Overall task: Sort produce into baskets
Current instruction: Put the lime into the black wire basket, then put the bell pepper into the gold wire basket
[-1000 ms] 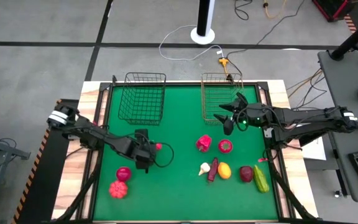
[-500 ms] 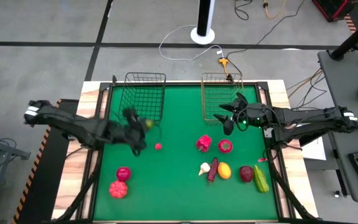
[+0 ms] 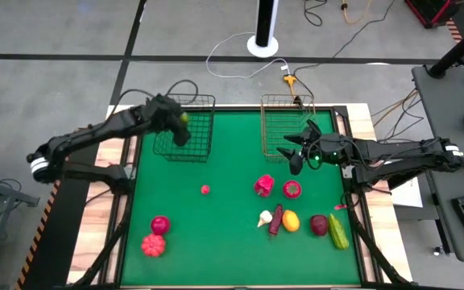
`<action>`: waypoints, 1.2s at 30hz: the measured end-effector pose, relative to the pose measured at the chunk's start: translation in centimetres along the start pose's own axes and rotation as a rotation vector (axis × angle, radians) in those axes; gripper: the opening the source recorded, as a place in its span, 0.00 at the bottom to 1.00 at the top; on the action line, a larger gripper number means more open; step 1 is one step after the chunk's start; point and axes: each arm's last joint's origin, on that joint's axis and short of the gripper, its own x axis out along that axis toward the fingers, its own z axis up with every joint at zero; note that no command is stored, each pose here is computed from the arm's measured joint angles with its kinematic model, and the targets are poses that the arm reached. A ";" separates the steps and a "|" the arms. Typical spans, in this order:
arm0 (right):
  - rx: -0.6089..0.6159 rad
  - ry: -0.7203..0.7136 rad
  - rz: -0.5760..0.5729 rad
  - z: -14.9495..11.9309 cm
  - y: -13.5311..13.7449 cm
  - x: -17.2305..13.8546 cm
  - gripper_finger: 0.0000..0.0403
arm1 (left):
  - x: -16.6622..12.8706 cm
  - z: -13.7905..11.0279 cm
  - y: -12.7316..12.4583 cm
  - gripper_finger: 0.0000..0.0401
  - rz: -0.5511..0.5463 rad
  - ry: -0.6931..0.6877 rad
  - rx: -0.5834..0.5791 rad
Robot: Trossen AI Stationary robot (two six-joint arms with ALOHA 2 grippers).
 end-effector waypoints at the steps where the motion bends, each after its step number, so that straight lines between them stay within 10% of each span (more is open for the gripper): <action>1: 0.000 0.000 0.000 0.0 0.0 0.0 0.64 | 0.6 -0.1 0.3 0.43 0.012 0.023 -0.009; 18: 0.001 -0.003 0.001 0.0 0.0 0.0 0.67 | 7.1 -0.6 -0.6 0.46 0.014 0.374 0.061; 36: 0.002 -0.002 0.001 0.0 0.0 0.0 0.67 | 7.6 0.9 -0.8 0.64 0.016 0.389 0.039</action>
